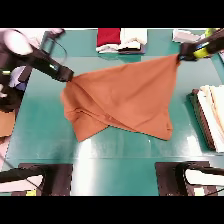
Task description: Fold the shirts.
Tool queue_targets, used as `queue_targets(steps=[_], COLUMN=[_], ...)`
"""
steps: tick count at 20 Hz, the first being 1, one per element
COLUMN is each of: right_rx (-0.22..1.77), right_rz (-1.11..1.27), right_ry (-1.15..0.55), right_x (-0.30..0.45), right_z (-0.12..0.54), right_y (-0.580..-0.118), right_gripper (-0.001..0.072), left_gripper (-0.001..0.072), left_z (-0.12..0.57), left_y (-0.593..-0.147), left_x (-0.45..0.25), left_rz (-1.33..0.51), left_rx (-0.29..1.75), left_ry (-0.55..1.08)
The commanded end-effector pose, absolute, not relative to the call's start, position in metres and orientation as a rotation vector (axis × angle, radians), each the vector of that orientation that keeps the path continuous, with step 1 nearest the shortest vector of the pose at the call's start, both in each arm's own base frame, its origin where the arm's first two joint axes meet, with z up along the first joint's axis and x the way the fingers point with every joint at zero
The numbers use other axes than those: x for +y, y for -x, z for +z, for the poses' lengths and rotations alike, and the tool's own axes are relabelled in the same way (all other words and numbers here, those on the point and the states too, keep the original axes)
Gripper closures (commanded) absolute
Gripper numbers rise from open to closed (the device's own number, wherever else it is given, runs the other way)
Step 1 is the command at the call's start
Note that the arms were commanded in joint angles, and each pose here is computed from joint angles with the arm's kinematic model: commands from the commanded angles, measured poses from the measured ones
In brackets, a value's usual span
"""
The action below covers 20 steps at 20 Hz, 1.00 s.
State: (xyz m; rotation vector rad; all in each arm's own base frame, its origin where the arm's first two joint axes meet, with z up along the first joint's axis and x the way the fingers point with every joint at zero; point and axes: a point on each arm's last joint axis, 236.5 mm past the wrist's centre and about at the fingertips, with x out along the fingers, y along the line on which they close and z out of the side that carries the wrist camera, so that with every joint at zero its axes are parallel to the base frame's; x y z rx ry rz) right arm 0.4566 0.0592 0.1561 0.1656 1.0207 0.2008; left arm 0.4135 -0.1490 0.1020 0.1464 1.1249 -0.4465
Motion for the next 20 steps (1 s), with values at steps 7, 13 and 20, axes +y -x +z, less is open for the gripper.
queue_targets(steps=[7,13,20], right_rx=[1.064,1.166,1.436], right_rz=[0.154,0.152,0.048], right_ry=[-0.146,-0.116,-0.217], right_x=[0.068,0.043,0.004], right_z=[0.081,0.109,0.027], right_y=[-0.524,-0.469,-0.315], right_gripper=[0.0520,0.0318,0.0114], left_gripper=[0.0514,0.0209,0.0209], left_z=[0.039,0.062,0.001], left_y=[-0.484,-0.430,-0.317], left_x=[-0.141,-0.069,-0.043], left_rz=[-0.358,-0.198,-0.112], left_rx=[1.052,1.260,1.393], left_ry=[-0.218,-0.123,-0.036])
